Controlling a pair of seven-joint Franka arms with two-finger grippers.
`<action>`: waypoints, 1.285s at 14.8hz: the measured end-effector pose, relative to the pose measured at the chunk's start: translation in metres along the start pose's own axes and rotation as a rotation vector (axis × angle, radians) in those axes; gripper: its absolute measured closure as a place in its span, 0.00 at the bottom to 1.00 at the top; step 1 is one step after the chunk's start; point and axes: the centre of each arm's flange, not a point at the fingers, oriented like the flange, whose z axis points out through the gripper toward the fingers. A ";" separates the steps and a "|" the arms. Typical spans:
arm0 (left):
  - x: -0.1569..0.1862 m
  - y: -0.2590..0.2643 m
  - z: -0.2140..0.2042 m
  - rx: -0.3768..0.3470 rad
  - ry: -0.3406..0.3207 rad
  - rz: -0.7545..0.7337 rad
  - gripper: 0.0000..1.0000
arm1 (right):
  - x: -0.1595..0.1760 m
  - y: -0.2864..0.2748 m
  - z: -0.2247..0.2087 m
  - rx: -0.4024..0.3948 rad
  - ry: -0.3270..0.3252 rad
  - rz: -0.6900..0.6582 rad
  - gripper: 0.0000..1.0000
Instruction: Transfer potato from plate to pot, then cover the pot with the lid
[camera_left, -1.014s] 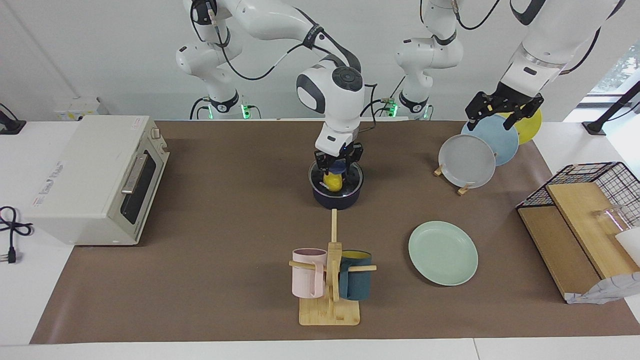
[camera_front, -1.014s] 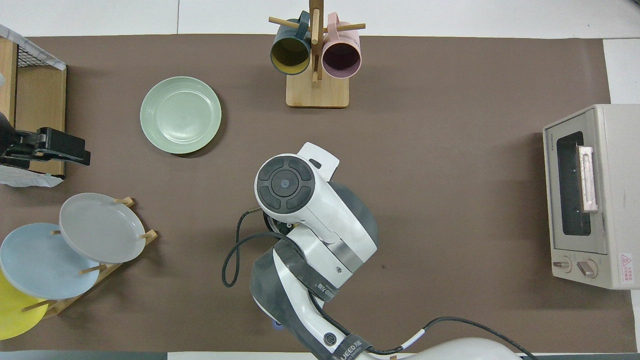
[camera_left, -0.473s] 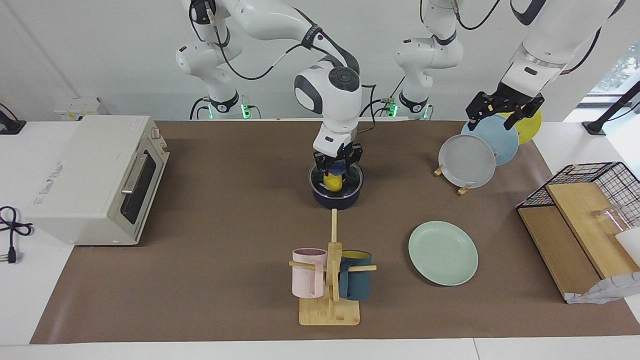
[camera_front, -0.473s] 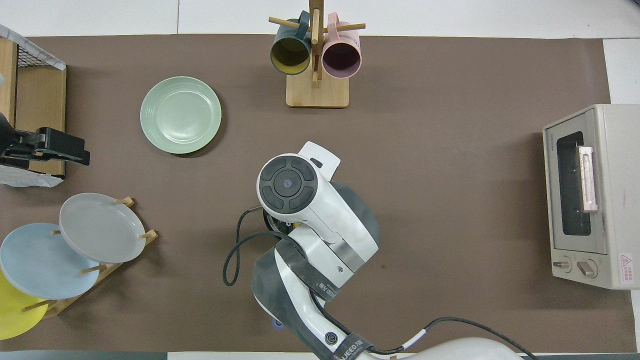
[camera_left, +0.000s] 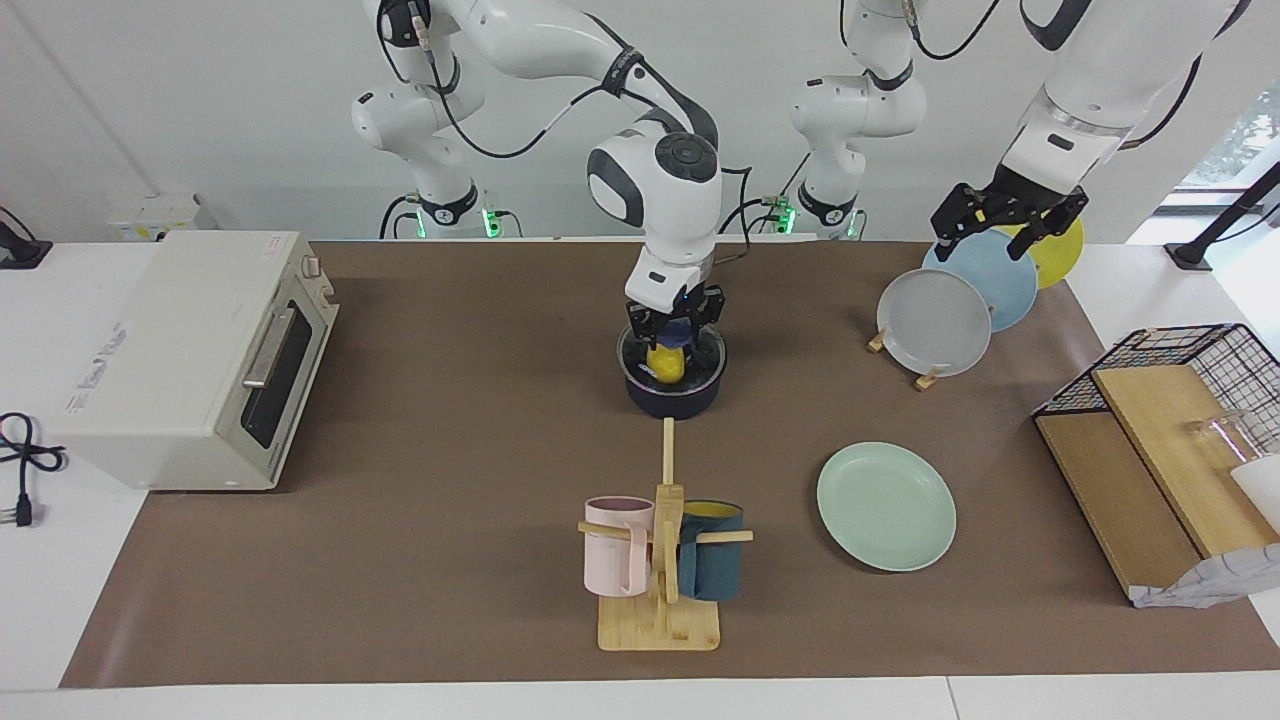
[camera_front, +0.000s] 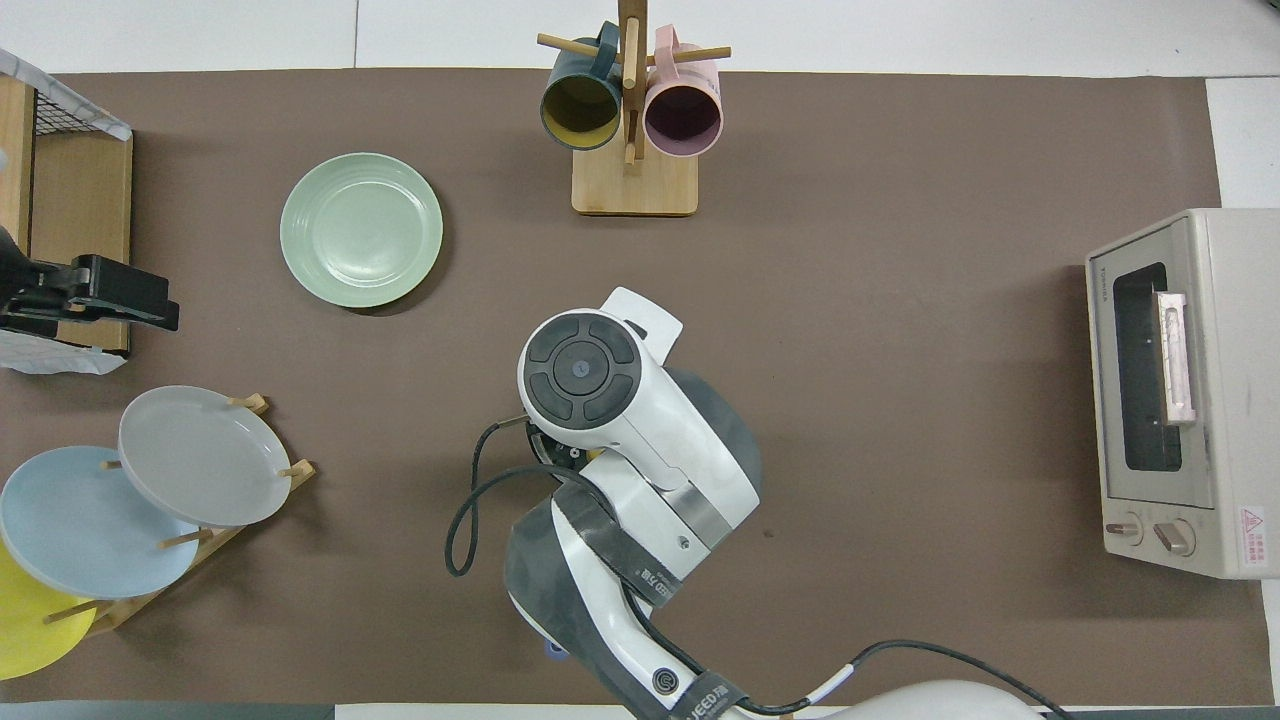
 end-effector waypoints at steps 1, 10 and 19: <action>0.000 -0.001 0.000 0.000 0.000 -0.001 0.00 | -0.001 -0.001 0.001 0.002 -0.002 -0.001 0.34; 0.000 -0.001 0.000 0.002 0.000 -0.002 0.00 | -0.002 -0.001 0.004 0.005 -0.002 0.000 0.29; 0.000 -0.001 0.000 0.002 0.000 -0.002 0.00 | 0.022 0.032 -0.042 0.010 0.028 0.060 0.00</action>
